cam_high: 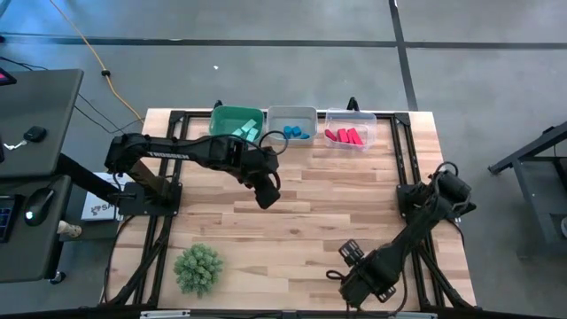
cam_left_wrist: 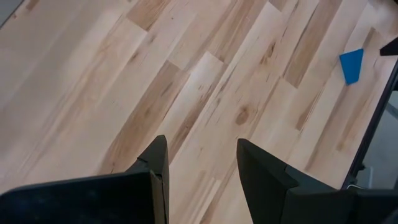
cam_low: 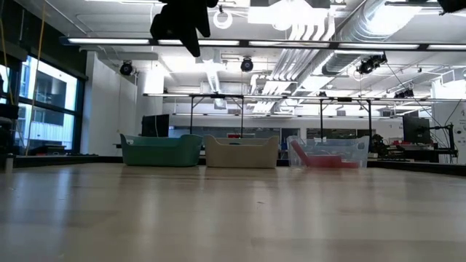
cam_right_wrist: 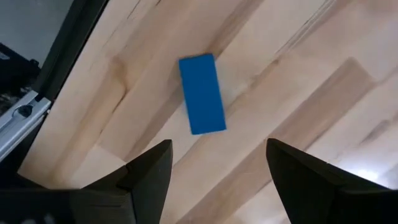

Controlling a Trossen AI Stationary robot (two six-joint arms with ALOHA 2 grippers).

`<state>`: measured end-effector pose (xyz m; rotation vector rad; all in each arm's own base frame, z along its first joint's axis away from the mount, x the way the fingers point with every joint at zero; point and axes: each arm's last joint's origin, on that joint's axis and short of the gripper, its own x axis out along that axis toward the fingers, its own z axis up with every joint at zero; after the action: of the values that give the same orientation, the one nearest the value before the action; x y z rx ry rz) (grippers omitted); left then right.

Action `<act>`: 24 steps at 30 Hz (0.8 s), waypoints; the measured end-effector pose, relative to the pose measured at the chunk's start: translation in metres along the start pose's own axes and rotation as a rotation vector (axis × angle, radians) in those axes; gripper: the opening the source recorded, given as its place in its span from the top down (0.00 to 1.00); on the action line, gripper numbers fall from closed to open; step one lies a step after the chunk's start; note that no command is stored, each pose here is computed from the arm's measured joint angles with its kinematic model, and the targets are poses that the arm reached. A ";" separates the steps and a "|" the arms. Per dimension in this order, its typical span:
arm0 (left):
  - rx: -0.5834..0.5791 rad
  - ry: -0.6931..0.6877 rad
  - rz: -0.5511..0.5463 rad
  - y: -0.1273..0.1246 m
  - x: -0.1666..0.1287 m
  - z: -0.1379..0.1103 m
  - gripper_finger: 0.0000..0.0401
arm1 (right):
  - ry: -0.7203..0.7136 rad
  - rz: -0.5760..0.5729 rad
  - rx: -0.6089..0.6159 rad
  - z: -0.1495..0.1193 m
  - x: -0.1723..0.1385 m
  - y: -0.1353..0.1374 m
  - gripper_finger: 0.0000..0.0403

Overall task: Sort & place blocks by color
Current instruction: Put the blue block into the gray bin

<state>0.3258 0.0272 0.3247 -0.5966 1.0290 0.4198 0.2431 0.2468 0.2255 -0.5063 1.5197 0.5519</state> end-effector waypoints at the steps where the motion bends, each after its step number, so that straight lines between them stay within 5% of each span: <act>1: 0.006 0.000 0.000 0.000 0.000 0.000 0.72 | 0.013 0.003 0.009 0.002 0.004 0.001 0.38; 24: 0.073 0.013 -0.018 -0.014 0.000 -0.011 0.72 | 0.193 0.001 0.088 0.021 0.073 0.005 0.38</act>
<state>0.3267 0.0090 0.3246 -0.5435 1.0462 0.3619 0.2543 0.2652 0.1522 -0.5016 1.7204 0.4446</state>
